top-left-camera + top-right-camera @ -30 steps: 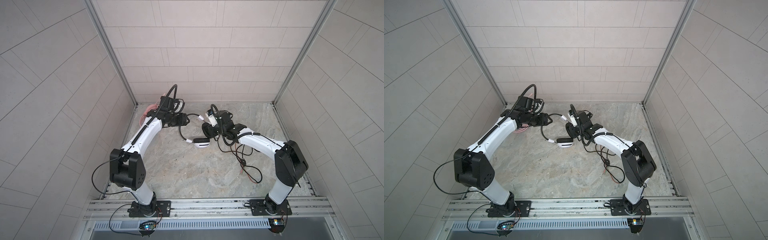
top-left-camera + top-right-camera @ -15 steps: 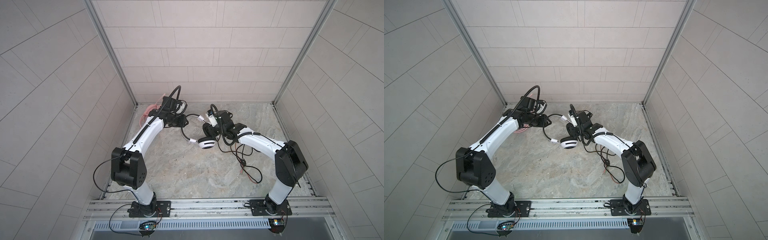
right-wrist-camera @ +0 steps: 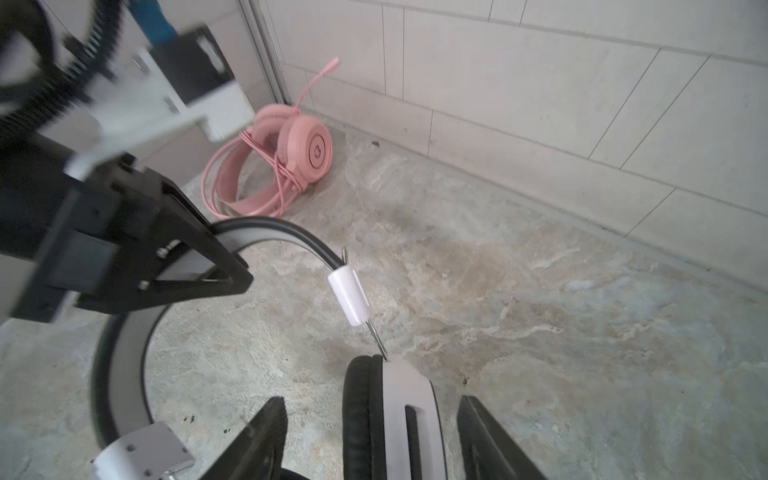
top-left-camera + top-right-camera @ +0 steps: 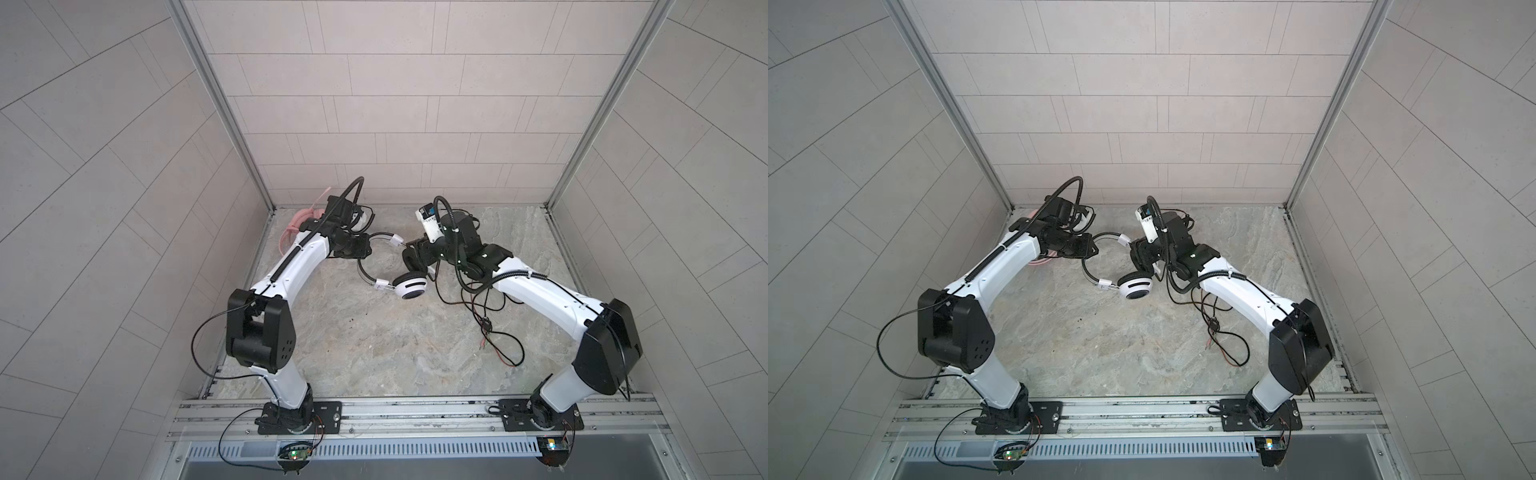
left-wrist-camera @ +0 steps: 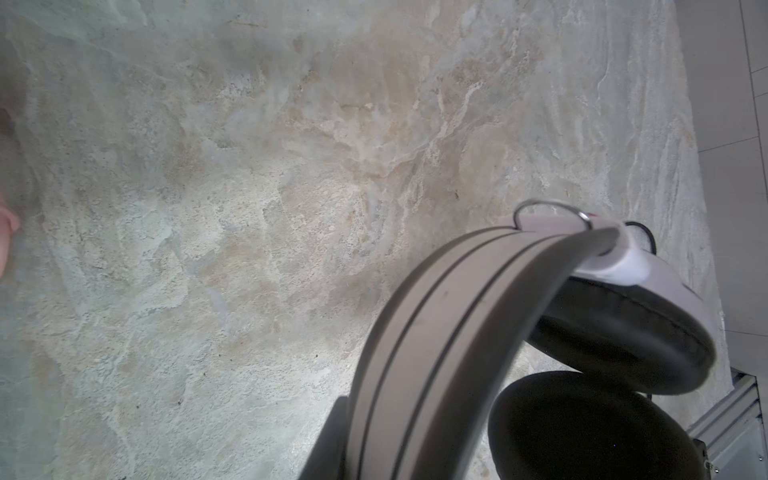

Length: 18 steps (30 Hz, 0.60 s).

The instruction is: Wrap the headphones

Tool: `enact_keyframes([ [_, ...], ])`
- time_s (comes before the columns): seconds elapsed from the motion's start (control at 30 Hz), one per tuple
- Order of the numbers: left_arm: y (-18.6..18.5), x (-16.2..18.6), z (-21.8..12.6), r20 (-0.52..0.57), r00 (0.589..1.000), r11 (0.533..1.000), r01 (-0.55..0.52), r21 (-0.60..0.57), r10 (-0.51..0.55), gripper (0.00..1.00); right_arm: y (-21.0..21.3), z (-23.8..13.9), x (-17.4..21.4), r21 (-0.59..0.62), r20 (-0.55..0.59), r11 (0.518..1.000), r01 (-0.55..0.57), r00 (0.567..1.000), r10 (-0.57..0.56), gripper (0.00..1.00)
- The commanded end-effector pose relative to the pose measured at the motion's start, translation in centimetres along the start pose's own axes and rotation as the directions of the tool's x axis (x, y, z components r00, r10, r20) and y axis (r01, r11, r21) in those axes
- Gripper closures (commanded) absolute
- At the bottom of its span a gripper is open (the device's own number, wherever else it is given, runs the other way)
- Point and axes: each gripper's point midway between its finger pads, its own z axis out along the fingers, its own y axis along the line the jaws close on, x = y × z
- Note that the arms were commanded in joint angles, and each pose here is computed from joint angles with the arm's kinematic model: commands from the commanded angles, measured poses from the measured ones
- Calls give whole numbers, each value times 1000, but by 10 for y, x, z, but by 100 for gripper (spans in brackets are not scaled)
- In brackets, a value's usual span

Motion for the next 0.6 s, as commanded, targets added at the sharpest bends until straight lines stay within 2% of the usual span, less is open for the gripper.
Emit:
enact_keyframes([
  [0.0,-3,-5,-5,14,1000,999,21,27,-21,100,-6,-15,-8,-14,28,999,-45,999,45,33],
  [0.23,10,-6,-14,27,998,998,54,17,-55,100,-42,-55,2,12,51,989,-145,988,144,33],
  [0.37,19,-13,-23,78,991,993,107,47,-110,100,-83,-72,40,101,34,963,-249,969,247,34],
  [0.5,23,-20,-30,110,982,985,143,96,-153,100,-123,-92,89,221,66,906,-361,932,355,34],
  [0.57,26,-23,-33,129,977,981,159,108,-172,100,-134,-92,110,242,43,886,-396,916,398,34],
])
